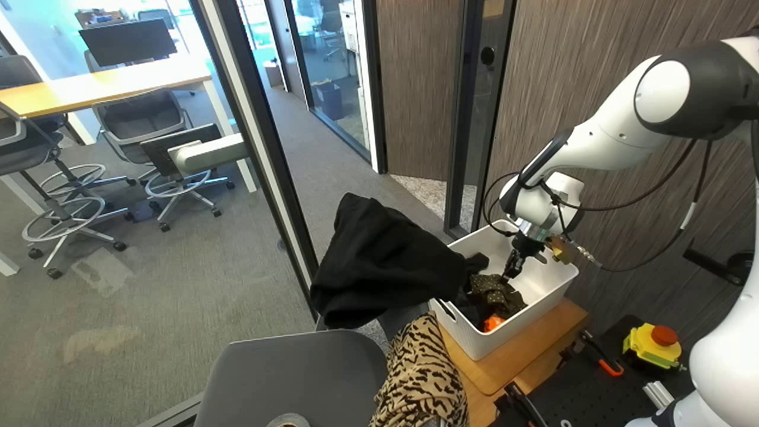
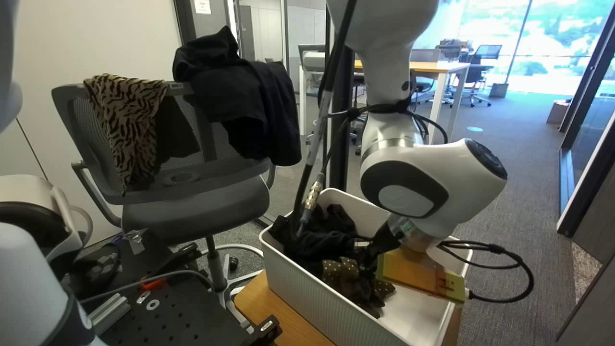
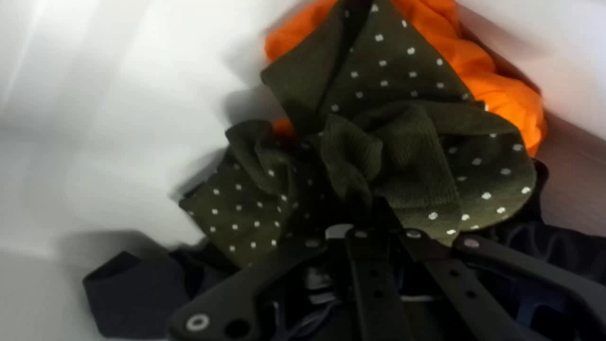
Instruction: Pick up the sock with green and white dots from the box and put it on the chair's headrest
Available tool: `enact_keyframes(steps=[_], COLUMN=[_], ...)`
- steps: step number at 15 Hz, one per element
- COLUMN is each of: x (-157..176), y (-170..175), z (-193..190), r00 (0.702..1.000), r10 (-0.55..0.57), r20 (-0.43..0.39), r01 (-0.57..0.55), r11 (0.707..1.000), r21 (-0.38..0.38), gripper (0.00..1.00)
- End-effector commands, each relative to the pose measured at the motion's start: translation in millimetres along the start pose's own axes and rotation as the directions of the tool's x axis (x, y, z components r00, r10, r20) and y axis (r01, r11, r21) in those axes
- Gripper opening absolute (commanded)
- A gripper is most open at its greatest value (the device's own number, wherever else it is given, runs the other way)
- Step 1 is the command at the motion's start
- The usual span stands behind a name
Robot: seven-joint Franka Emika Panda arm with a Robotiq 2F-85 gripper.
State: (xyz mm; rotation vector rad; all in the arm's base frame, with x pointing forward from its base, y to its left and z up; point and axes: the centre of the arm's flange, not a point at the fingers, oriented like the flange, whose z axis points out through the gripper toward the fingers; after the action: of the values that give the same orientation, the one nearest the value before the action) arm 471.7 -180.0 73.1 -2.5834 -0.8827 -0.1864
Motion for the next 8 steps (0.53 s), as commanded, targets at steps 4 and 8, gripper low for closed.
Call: enact_keyframes(steps=[4,8], x=[28,43], y=[-39,-72], z=[-109,-186], r00=[0.999,0.997], r10=[0.011,0.003], r20=[-0.040,-0.073], r01=[-0.009,0.002], r11=[0.998,0.997], r21=[0.055,0.071], gripper=[0.07,0.07])
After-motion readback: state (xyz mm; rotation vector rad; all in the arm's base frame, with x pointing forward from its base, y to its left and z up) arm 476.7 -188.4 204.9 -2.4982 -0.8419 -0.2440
